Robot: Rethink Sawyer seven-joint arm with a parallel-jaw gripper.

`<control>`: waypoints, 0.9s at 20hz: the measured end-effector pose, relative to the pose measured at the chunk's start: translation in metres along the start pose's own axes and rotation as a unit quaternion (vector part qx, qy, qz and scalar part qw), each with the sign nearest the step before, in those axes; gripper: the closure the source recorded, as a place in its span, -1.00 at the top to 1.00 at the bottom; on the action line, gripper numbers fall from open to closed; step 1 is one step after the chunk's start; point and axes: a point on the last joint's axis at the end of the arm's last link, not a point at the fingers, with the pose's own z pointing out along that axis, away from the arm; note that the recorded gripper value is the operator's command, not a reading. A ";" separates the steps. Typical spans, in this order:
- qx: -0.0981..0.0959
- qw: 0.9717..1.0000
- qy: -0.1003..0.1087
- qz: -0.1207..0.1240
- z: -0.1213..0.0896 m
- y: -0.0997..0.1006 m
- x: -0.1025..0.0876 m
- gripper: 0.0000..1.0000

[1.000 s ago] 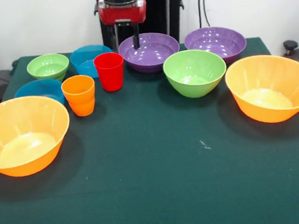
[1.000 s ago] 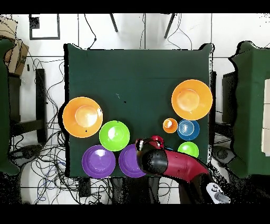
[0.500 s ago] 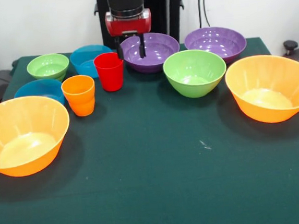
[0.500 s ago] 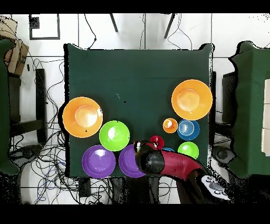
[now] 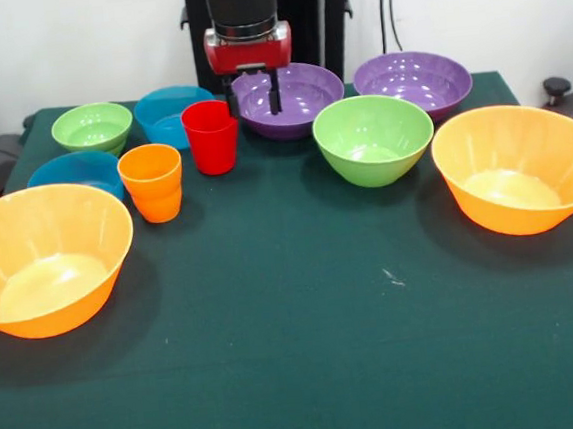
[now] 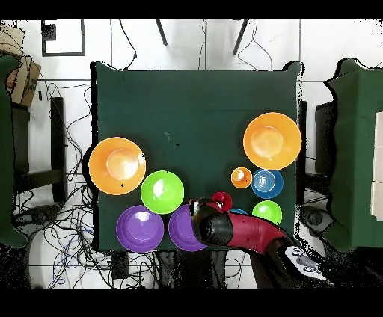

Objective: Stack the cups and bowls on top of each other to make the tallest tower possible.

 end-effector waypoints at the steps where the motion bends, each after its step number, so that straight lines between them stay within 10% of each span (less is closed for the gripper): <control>1: 0.000 1.000 -0.001 0.000 0.000 -0.001 0.000 1.00; 18: 0.026 0.998 -0.045 0.024 -0.035 -0.037 -0.022 1.00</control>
